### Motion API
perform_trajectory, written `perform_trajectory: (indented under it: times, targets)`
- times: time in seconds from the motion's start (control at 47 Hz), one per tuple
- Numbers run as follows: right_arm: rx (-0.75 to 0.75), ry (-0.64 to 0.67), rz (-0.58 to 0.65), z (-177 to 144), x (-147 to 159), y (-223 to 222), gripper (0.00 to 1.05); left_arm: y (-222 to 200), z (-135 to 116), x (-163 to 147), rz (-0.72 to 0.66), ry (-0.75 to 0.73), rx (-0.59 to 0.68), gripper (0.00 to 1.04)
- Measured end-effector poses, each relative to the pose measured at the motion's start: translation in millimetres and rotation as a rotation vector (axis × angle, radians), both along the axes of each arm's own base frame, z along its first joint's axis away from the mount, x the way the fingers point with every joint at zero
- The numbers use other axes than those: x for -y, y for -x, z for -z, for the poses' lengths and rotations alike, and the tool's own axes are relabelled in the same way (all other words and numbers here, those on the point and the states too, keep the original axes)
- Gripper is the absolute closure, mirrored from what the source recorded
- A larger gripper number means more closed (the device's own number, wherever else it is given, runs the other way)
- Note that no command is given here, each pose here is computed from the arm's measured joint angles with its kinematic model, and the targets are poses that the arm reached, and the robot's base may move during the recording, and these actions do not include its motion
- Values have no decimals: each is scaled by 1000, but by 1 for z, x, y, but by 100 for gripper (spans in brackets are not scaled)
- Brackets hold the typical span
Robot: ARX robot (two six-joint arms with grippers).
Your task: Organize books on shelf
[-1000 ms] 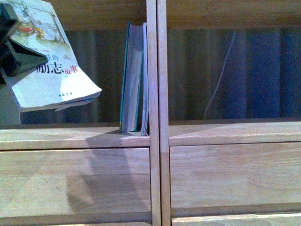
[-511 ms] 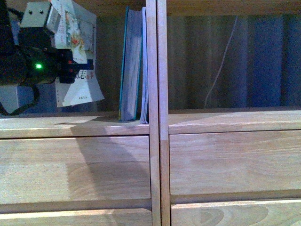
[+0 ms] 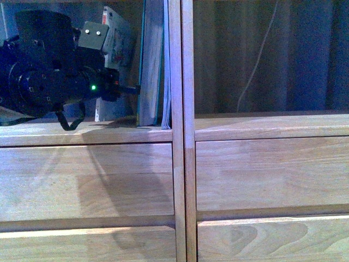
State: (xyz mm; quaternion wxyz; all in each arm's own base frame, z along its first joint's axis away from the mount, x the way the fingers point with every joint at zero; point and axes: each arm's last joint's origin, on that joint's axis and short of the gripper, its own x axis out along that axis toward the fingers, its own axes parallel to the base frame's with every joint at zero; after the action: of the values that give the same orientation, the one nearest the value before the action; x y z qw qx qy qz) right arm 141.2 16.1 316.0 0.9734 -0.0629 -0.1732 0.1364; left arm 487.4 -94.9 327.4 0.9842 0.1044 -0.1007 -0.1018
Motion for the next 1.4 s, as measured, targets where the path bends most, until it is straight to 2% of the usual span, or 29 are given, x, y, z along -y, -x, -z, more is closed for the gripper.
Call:
perform_trajectory:
  times: [0.085,0.404,0.617,0.702,0.894,1.085,1.213,1.404]
  targets:
    - [0,0,0,0,0,0,7,-5,9,6,-2,-9,-20,98]
    - [0,0,0,0,0,0,7,-3,12,38,-36,-51,-4,98]
    - [0,0,0,0,0,0,7,1,13,38,-31,-59,16,55]
    - [0,0,0,0,0,0,7,13,13,35,-28,-52,36,38]
    - [0,0,0,0,0,0,7,51,7,22,4,-6,67,6]
    - [0,0,0,0,0,0,7,99,0,4,29,75,64,7]
    - [0,0,0,0,0,0,7,147,-2,-18,62,152,60,7]
    - [0,0,0,0,0,0,7,210,7,-40,148,243,0,7]
